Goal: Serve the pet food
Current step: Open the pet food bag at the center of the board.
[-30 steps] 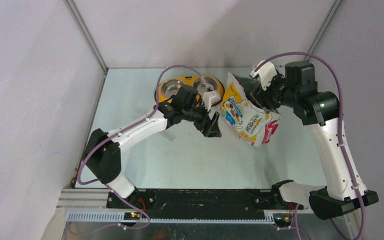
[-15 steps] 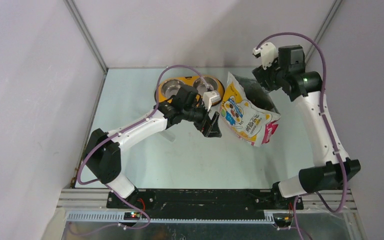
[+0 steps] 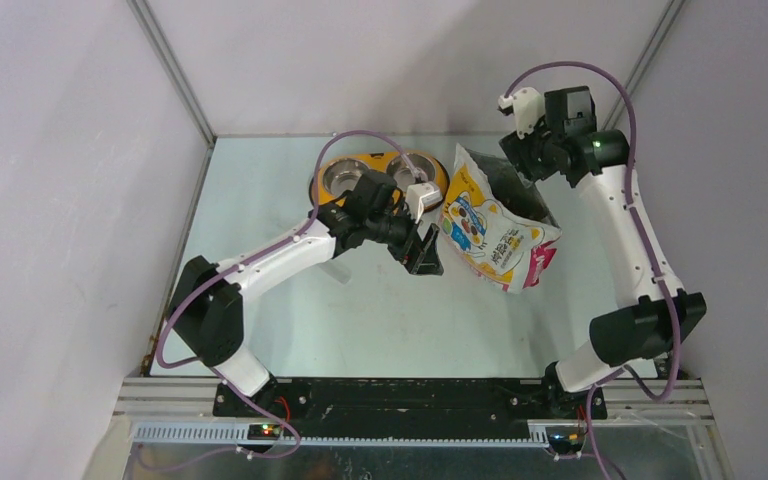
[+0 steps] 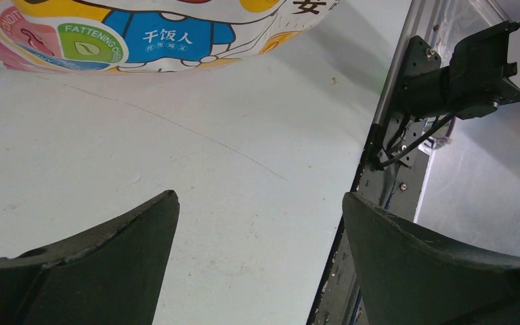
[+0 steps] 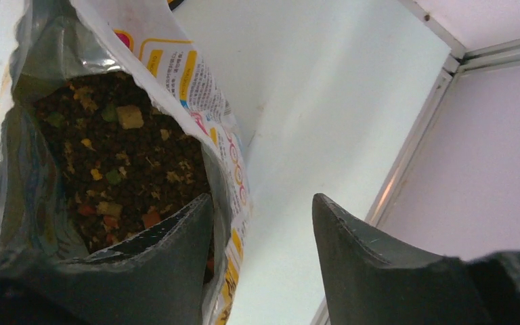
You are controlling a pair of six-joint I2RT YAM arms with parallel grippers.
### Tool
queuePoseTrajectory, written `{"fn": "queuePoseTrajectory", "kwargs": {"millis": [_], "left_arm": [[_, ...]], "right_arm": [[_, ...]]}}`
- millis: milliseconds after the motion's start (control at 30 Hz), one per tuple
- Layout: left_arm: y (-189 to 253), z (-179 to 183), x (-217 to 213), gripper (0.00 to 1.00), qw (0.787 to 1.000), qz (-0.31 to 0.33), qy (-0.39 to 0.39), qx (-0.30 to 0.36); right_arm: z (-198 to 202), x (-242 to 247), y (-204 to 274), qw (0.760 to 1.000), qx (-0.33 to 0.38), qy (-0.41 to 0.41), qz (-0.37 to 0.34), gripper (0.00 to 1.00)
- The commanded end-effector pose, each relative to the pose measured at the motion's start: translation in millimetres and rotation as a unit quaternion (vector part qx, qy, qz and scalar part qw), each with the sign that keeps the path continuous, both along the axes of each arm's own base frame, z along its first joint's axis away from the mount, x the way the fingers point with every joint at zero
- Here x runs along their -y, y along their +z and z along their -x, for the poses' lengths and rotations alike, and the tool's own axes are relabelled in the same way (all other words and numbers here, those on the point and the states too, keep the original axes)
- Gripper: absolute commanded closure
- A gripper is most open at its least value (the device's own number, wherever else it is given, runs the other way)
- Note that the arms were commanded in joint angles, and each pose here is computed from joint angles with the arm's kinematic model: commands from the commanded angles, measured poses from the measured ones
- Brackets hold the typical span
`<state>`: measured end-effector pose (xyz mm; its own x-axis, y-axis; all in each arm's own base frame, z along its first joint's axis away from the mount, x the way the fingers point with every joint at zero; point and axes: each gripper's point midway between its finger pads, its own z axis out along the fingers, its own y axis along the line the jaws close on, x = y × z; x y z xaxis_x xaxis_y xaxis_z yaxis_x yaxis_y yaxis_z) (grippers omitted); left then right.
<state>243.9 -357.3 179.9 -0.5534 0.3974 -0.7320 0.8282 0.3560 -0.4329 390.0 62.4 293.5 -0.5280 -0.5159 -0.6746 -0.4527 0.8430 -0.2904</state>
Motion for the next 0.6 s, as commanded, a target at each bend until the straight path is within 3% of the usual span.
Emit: {"fn": "queuePoseTrajectory", "kwargs": {"millis": [0,100,200,267,567], "left_arm": [[23,-3,11,0.02,1.000,0.026,-0.008,0.015],[23,-3,11,0.02,1.000,0.026,-0.009,0.015],[22,-3,11,0.02,1.000,0.026,-0.010,0.014],[22,-3,11,0.02,1.000,0.026,-0.009,0.014],[23,-3,11,0.02,1.000,0.026,-0.009,0.014]], "right_arm": [[-3,-6,-8,0.999,-0.032,0.001,-0.018,0.46],[-5,-5,-12,0.999,-0.040,-0.004,-0.014,0.61],[-9,4,-5,0.999,-0.024,-0.024,0.000,0.91],[-15,15,5,0.998,0.002,-0.053,0.019,1.00],[-30,42,96,0.977,0.165,-0.130,0.024,1.00]]}}
